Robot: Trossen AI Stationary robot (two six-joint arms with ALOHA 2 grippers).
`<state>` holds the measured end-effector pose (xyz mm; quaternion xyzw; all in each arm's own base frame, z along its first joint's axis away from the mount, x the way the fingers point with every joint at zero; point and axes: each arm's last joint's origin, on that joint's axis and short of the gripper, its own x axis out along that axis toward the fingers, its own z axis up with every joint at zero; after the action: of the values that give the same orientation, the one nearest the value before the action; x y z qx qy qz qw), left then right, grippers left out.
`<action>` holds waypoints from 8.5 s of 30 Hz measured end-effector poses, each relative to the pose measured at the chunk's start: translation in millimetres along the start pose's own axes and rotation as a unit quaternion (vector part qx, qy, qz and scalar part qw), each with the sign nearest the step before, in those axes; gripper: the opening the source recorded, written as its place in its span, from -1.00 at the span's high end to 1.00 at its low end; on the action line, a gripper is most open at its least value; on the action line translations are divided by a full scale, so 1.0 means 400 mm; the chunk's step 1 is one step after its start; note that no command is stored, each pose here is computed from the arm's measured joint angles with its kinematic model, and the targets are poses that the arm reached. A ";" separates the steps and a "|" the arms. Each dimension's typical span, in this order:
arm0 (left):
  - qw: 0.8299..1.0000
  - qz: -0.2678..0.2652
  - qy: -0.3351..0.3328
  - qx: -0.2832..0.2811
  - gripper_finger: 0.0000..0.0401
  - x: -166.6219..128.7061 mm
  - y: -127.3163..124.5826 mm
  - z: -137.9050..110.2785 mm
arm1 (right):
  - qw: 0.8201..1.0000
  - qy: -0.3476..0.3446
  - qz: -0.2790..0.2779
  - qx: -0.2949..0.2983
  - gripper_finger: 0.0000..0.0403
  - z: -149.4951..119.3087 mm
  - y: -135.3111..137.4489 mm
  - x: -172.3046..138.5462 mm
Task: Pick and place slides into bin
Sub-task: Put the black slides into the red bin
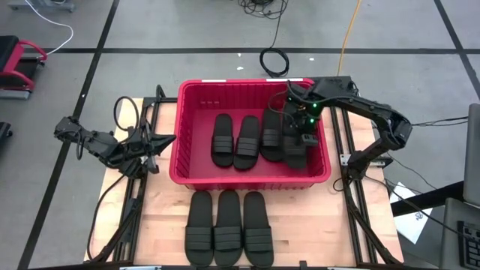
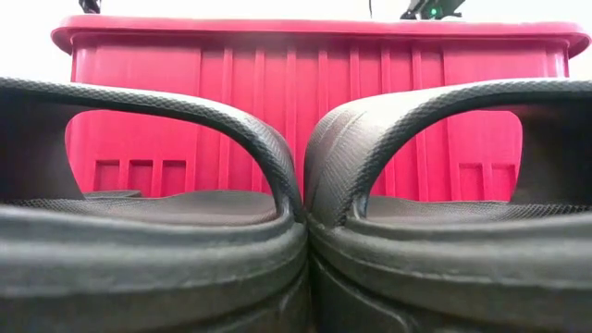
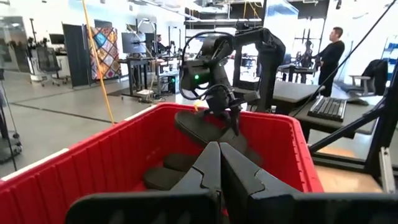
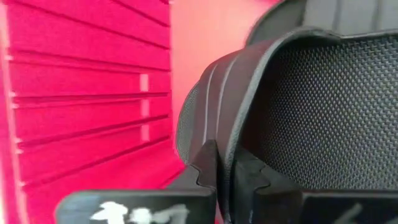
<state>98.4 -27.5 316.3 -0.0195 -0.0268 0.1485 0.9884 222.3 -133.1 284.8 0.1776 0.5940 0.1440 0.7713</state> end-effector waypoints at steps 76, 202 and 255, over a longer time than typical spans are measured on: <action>0.999 0.029 -0.001 0.020 1.00 -0.008 0.012 0.001 | 0.951 -0.289 -0.106 -0.014 0.14 0.000 0.139 -0.262; 0.998 0.002 -0.013 -0.056 1.00 -0.008 0.008 0.008 | 0.985 -0.082 0.149 -0.012 0.61 0.127 0.528 0.673; 0.993 0.117 0.005 0.019 1.00 -0.010 0.024 -0.002 | 0.887 -0.266 0.313 -0.212 0.99 0.100 0.474 -0.322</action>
<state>91.9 -19.4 315.0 -0.0048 -0.0171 0.2638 0.9644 226.4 -23.1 489.8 0.2181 0.2357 0.4476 0.8346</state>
